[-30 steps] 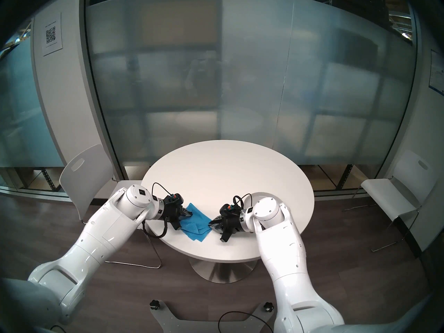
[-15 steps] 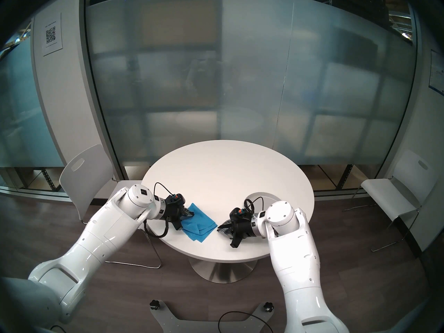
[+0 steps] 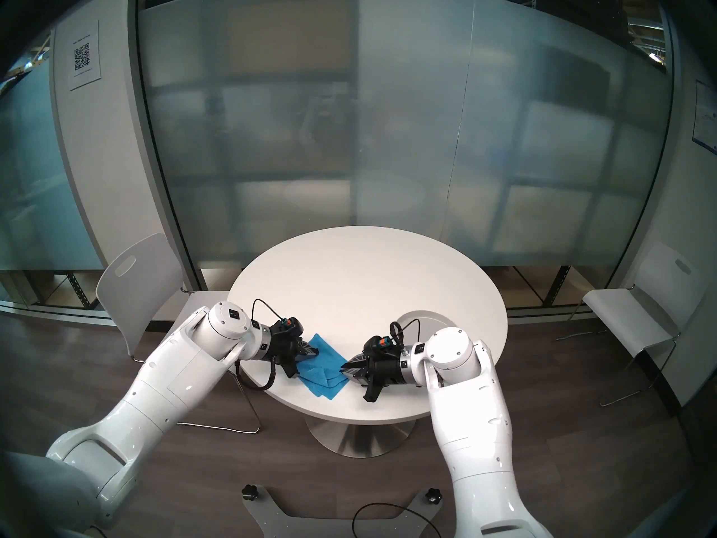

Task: Fold the napkin in half twice and place it beside the plate

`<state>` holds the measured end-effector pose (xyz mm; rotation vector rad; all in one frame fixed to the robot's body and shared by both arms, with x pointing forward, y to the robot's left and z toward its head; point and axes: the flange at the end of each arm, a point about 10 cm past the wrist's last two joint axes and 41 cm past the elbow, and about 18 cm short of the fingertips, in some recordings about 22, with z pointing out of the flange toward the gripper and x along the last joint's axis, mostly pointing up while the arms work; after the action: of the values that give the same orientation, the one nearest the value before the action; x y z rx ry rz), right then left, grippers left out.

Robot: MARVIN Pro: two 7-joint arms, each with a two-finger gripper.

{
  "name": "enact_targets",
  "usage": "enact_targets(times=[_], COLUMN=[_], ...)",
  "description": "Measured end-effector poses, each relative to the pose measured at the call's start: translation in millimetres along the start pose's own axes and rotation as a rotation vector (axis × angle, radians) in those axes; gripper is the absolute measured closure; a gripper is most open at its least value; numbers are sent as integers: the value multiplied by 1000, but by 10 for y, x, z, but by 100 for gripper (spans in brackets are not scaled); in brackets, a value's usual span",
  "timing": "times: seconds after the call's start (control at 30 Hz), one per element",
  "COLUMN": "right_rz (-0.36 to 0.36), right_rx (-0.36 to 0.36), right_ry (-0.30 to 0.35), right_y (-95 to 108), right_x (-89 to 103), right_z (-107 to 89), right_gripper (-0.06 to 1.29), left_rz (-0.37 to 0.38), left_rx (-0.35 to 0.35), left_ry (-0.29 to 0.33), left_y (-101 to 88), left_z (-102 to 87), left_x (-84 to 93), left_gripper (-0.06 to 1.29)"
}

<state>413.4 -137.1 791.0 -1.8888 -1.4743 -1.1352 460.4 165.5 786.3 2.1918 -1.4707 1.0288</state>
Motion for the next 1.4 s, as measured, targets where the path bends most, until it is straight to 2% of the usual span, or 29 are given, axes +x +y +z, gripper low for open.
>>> enact_targets(times=[0.3,0.53,1.07,1.4], right_rz=[15,13,-24,-9], right_rx=[40,50,92,129], right_ry=[16,24,36,13], right_y=[-48,-41,-77,-196], right_x=[-18,-4,123,70], right_z=[303,433,432,441], right_gripper=[88,88,88,88], left_rz=[-5,-5,6,7], left_rx=[12,19,11,6], left_ry=[0,1,5,6], left_y=[1,-3,2,7], left_z=[10,15,27,32], left_x=[23,32,56,64], left_gripper=[125,125,125,125])
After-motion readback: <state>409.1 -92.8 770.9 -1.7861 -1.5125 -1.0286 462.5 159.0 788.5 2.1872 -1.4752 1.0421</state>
